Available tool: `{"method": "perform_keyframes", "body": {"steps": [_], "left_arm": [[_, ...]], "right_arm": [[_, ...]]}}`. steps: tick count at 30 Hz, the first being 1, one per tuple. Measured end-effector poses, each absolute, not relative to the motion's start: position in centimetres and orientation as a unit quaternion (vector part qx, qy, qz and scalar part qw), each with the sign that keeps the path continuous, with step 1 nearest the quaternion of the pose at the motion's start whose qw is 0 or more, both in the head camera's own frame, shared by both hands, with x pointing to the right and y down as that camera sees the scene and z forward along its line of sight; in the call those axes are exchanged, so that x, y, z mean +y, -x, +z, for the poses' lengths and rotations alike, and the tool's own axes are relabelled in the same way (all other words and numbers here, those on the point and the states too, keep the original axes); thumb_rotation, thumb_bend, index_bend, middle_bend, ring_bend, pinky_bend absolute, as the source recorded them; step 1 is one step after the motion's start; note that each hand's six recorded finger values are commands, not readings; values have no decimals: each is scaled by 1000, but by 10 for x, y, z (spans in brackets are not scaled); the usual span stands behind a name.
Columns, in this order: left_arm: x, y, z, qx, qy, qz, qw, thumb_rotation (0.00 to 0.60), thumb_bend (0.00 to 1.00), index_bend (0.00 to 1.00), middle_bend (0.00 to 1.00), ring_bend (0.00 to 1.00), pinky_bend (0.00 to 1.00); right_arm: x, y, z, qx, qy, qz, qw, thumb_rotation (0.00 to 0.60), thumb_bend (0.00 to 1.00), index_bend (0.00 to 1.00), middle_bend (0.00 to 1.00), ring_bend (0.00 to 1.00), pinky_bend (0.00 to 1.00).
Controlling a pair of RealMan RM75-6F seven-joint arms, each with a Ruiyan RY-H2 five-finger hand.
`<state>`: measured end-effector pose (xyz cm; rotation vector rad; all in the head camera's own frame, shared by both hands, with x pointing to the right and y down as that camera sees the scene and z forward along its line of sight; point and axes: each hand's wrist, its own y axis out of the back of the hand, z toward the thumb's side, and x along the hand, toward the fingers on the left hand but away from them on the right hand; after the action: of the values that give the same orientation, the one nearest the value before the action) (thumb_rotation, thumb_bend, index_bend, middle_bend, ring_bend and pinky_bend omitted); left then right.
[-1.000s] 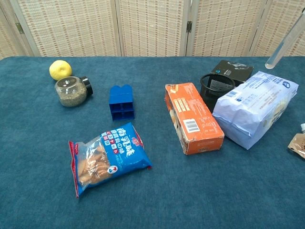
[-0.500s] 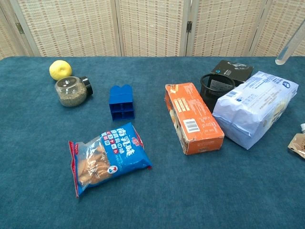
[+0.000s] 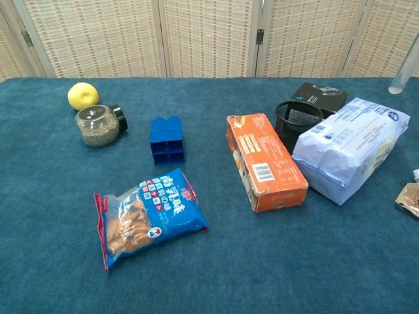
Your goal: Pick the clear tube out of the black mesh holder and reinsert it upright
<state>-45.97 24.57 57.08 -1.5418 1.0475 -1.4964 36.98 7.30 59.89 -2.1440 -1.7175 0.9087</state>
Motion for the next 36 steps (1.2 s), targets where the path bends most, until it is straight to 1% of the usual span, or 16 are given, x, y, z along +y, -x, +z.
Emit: {"method": "perform_keyframes", "body": {"steps": [7, 9, 12, 14, 17, 24, 27, 29, 32, 36], "left_arm": [[246, 459, 572, 406, 602, -582, 366, 600, 365, 178, 115, 75, 83], [245, 459, 572, 406, 601, -582, 367, 600, 365, 178, 115, 75, 83], [245, 459, 572, 407, 601, -582, 367, 600, 365, 177, 115, 75, 83], [245, 459, 572, 406, 601, -583, 366, 600, 364, 177, 115, 75, 83], [246, 460, 573, 406, 601, -584, 366, 600, 366, 177, 115, 75, 83], [245, 460, 573, 406, 600, -584, 365, 600, 367, 177, 115, 75, 83], [245, 460, 573, 406, 600, -584, 365, 600, 364, 177, 115, 75, 83], [245, 460, 573, 406, 600, -584, 365, 600, 364, 177, 115, 75, 83], [245, 460, 573, 406, 600, -584, 366, 600, 366, 177, 115, 75, 82], [245, 461, 573, 406, 600, -584, 366, 600, 365, 177, 115, 75, 83]], "right_arm": [[79, -363, 595, -611, 760, 214, -56, 600, 360, 577, 397, 132, 104], [80, -363, 594, -611, 761, 197, -92, 600, 360, 577, 398, 132, 104], [79, -365, 594, -614, 759, 187, -109, 600, 360, 577, 398, 133, 105], [79, -366, 595, -614, 759, 191, -99, 600, 360, 577, 398, 133, 106], [76, -368, 596, -612, 759, 216, -50, 600, 360, 577, 398, 133, 106], [69, -372, 598, -592, 728, 312, 150, 600, 360, 577, 398, 133, 106], [69, -372, 599, -587, 713, 332, 193, 600, 361, 577, 398, 132, 106], [69, -371, 600, -588, 711, 334, 196, 600, 360, 577, 398, 132, 106], [70, -368, 602, -597, 717, 318, 170, 600, 360, 577, 398, 133, 106], [72, -362, 603, -613, 736, 274, 86, 600, 360, 577, 400, 132, 106]]}}
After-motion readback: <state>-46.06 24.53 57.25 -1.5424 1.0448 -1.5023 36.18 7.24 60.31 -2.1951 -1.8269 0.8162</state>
